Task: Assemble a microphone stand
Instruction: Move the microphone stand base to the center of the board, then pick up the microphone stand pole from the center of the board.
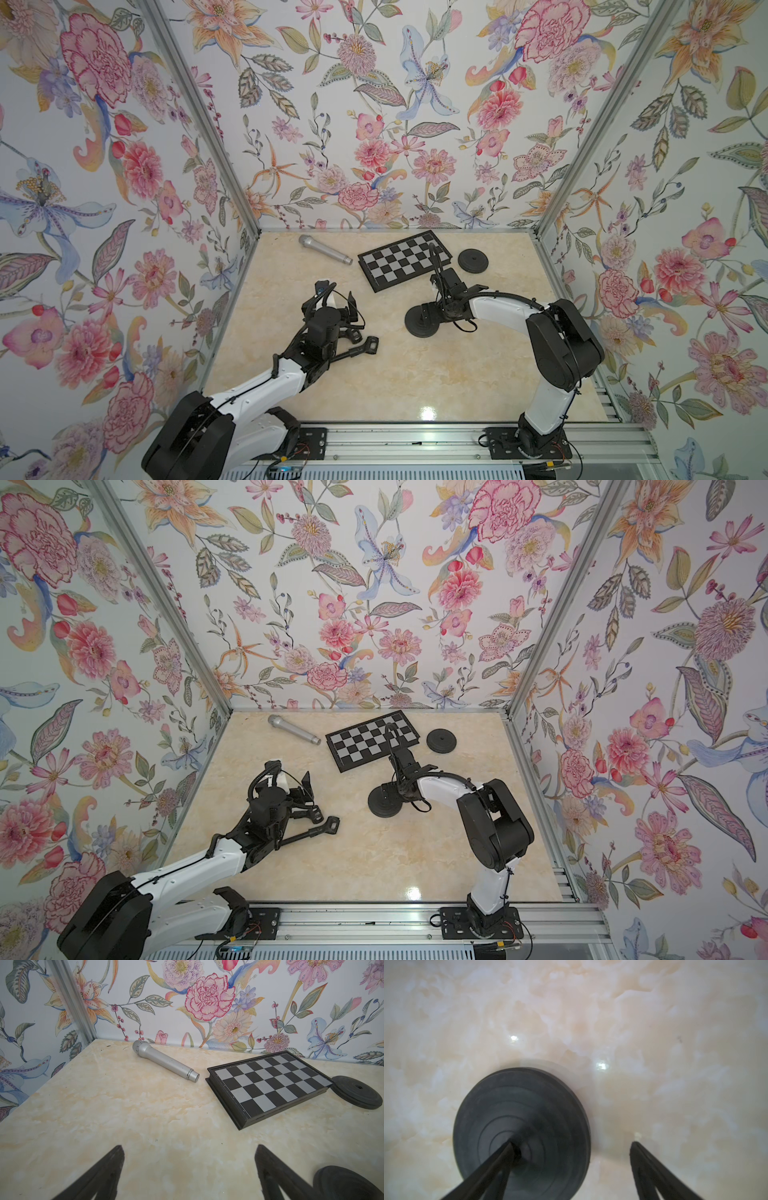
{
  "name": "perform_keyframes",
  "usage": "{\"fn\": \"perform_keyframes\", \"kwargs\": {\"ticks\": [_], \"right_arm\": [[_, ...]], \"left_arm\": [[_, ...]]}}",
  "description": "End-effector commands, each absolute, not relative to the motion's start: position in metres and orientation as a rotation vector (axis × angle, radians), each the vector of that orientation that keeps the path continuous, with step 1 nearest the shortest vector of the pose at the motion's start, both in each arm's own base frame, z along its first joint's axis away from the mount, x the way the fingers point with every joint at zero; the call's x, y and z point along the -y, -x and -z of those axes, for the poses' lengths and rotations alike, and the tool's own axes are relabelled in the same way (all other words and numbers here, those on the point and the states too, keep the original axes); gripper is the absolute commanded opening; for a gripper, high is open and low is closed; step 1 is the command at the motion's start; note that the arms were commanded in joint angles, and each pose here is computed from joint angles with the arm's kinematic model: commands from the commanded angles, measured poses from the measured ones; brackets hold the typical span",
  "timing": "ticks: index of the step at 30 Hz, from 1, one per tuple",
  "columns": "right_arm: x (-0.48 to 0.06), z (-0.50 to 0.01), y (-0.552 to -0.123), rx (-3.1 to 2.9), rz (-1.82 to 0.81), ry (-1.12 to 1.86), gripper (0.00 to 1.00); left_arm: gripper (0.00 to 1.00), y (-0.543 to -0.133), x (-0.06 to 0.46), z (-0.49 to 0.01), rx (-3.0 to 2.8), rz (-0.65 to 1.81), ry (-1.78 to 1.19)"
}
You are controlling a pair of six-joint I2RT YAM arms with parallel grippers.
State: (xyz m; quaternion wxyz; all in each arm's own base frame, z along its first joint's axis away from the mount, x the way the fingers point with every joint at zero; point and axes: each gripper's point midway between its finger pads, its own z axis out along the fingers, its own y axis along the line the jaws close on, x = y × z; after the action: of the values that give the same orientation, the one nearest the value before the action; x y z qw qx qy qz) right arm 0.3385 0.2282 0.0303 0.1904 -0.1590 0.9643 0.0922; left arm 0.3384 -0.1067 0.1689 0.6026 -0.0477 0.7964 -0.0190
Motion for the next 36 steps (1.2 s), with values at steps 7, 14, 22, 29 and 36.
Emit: {"fn": "perform_keyframes", "kwargs": {"ticks": [7,14,22,29,36], "right_arm": [[-0.248,-0.031,-0.28,-2.766,-0.202,0.688,0.91],[-0.3,-0.097,-0.298,-2.405,-0.307,1.042,0.91],[-0.389,-0.103,-0.233,-1.917,-0.625,1.549,1.0],[-0.412,-0.071,-0.232,-1.864,-0.623,1.649,1.0],[-0.424,-0.053,-0.244,-1.818,-0.609,1.702,0.88]], "left_arm": [[0.99,-0.346,0.089,-0.159,-1.905,0.074,0.255],[0.99,-0.354,0.059,-0.154,-2.056,0.136,0.383],[0.99,-0.346,0.04,-0.158,-2.107,0.133,0.374],[0.99,-0.35,0.038,-0.164,-2.066,0.154,0.36],[0.99,-0.351,0.041,-0.161,-2.069,0.189,0.357]]}}
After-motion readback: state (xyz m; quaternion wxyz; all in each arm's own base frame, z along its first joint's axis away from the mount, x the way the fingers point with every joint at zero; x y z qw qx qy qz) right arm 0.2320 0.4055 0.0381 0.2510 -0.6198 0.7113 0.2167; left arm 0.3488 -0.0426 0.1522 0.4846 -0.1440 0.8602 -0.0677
